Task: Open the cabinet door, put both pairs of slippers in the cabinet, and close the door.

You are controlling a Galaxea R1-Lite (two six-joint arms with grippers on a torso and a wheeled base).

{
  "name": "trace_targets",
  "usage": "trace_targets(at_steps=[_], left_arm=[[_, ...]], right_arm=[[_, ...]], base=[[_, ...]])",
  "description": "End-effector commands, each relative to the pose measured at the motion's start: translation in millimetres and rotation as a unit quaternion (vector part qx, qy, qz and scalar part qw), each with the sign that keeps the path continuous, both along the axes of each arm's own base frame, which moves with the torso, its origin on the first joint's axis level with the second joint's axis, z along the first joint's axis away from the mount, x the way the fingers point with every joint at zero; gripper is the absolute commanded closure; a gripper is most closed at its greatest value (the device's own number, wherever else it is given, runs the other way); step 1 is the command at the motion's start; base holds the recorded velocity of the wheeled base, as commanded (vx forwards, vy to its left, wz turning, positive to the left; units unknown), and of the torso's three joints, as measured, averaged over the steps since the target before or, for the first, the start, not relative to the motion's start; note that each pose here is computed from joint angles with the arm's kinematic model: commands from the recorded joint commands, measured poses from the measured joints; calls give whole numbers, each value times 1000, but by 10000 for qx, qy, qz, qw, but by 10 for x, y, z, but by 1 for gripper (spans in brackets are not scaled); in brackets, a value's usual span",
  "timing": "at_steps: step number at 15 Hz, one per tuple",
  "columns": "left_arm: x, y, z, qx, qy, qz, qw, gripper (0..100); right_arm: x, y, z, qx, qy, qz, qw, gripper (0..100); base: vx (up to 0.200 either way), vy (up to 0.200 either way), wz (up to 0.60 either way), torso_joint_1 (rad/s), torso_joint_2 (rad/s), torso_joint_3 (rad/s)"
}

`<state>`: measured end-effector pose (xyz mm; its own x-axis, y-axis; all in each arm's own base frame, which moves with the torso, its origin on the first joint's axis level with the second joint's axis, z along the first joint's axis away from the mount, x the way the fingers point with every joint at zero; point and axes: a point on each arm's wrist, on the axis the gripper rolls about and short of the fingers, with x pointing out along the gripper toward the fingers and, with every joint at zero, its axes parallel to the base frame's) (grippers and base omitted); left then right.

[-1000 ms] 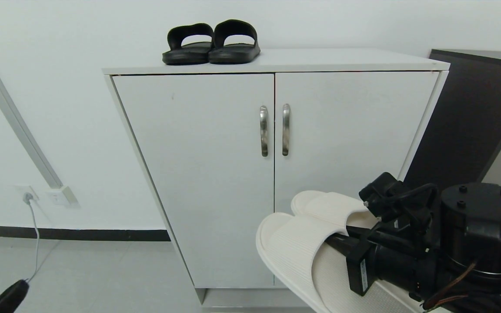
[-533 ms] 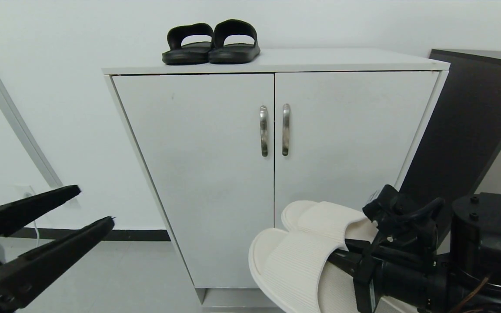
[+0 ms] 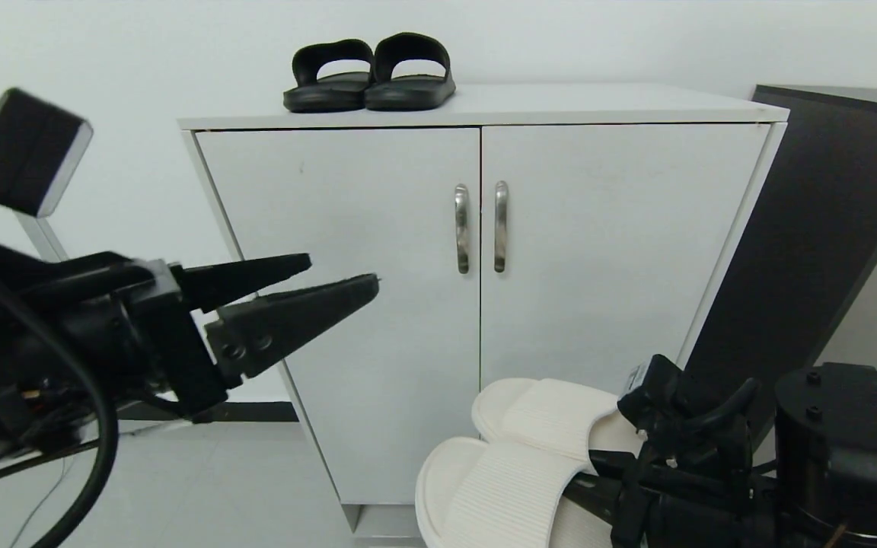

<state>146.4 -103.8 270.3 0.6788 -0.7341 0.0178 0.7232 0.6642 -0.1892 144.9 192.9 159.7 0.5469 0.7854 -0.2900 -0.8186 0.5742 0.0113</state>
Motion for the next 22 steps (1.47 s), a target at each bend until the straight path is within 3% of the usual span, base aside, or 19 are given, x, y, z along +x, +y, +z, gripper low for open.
trace_targets(at_steps=[1, 5, 7, 8, 11, 13, 16, 22], left_arm=[[212, -324, 111, -122, 176, -360, 9991, 0], [518, -750, 73, 8, 356, -669, 9971, 0], [623, -852, 42, 46, 422, -859, 9954, 0], [645, -884, 41, 34, 457, -1102, 9928, 0], [778, -975, 46, -197, 783, -1483, 9856, 0], [918, -1048, 14, -288, 895, -1420, 9854, 0], [1001, -1110, 67, -412, 696, -1194, 9895, 0], [1205, -1218, 2, -409, 690, -443, 9958, 0]], right_arm=[[-9, 48, -49, -68, 64, 111, 9999, 100], [-5, 60, -76, -111, 96, 118, 9998, 100], [-3, 63, -85, -129, 110, 118, 9998, 100], [-6, 66, -85, -129, 109, 126, 9998, 100], [-3, 76, -98, -148, 123, 134, 9997, 100], [-4, 80, -102, -155, 126, 134, 9997, 100], [-3, 81, -98, -153, 115, 136, 9997, 100], [-1, 83, -93, -144, 102, 122, 9998, 100]], base=[[0, 0, 0, 0, 0, 0], [0, 0, 0, 0, 0, 0], [0, 0, 0, 0, 0, 0], [0, 0, 0, 0, 0, 0], [0, 0, 0, 0, 0, 0], [0, 0, 0, 0, 0, 0], [0, 0, 0, 0, 0, 0], [0, 0, 0, 0, 0, 0]])
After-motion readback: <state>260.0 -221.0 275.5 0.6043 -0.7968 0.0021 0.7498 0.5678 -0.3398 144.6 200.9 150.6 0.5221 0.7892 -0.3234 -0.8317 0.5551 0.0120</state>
